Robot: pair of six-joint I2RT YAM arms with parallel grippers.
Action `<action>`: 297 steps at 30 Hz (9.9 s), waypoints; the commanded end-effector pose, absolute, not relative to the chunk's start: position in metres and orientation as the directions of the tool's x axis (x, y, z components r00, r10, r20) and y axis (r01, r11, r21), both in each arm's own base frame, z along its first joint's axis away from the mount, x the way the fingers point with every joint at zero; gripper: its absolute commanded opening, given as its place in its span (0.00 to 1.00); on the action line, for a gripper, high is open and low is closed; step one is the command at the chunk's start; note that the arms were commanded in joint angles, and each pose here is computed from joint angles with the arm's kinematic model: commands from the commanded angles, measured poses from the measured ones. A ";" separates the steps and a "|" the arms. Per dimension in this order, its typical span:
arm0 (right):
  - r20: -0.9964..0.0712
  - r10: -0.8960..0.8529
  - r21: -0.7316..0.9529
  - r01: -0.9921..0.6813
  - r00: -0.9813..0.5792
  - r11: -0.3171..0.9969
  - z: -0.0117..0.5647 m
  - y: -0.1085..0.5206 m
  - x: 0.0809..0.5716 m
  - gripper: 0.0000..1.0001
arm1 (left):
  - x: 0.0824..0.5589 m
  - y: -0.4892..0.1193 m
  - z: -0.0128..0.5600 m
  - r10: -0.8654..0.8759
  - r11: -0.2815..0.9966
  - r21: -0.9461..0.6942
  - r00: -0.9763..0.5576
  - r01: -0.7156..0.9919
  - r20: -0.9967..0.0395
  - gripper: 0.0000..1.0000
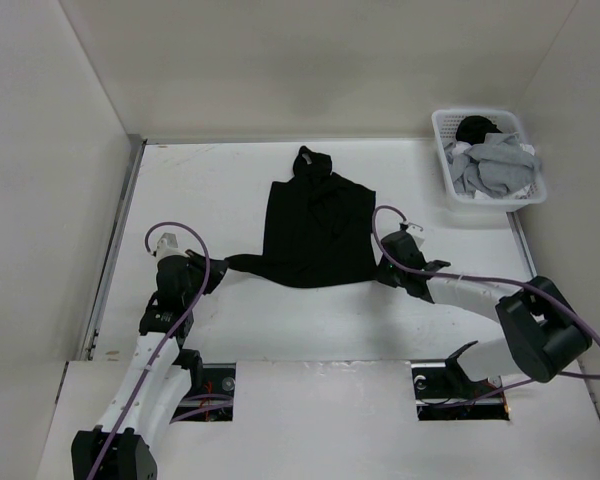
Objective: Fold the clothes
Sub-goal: Flatten the tank top out, then fold the tank top
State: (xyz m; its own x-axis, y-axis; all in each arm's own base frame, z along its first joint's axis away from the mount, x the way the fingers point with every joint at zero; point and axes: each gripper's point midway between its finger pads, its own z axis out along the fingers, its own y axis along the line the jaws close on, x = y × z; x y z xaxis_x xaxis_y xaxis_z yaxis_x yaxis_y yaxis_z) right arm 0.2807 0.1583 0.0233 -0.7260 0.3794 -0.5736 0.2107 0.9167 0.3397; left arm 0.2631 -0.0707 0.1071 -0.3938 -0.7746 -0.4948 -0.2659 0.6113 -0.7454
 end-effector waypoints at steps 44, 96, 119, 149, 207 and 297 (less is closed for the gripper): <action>-0.911 0.403 0.369 -0.259 0.091 0.893 0.576 0.134 0.284 0.00 | 0.276 -0.025 0.551 -0.798 0.599 -0.763 0.254 0.243 -0.546 0.00; -0.630 0.413 0.626 -0.115 -0.658 0.771 0.171 0.159 0.130 0.00 | 0.166 -0.026 0.218 -0.848 0.527 -0.803 -0.111 -0.277 -0.518 0.00; -0.726 0.528 0.615 -0.073 -0.441 0.785 0.260 0.185 0.549 0.00 | 0.530 0.001 0.248 -0.832 0.516 -0.776 0.002 -0.362 -0.555 0.02; -0.631 0.524 0.626 0.023 -0.572 0.780 0.105 0.171 0.398 0.24 | 0.359 -0.040 0.065 -0.889 0.458 -0.786 -0.238 -0.415 -0.392 0.46; -0.647 0.544 0.630 0.027 -0.534 0.776 0.133 0.165 0.371 0.01 | 0.353 -0.023 0.142 -0.942 0.337 -0.909 -0.079 -0.245 -0.328 0.00; -0.507 0.585 0.649 0.167 -0.634 0.743 0.060 0.142 0.330 0.54 | 0.293 -0.026 0.126 -0.863 0.503 -0.827 -0.182 -0.252 -0.470 0.23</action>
State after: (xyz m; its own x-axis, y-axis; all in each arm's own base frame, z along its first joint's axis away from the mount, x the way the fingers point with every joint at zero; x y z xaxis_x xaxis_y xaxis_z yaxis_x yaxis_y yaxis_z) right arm 0.3023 0.1298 0.0353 -0.6610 0.5703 -0.4877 0.2328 0.7737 0.5892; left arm 0.2788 -0.0206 0.0943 -0.2063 -0.8731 -0.4417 -0.3398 0.4873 -0.8044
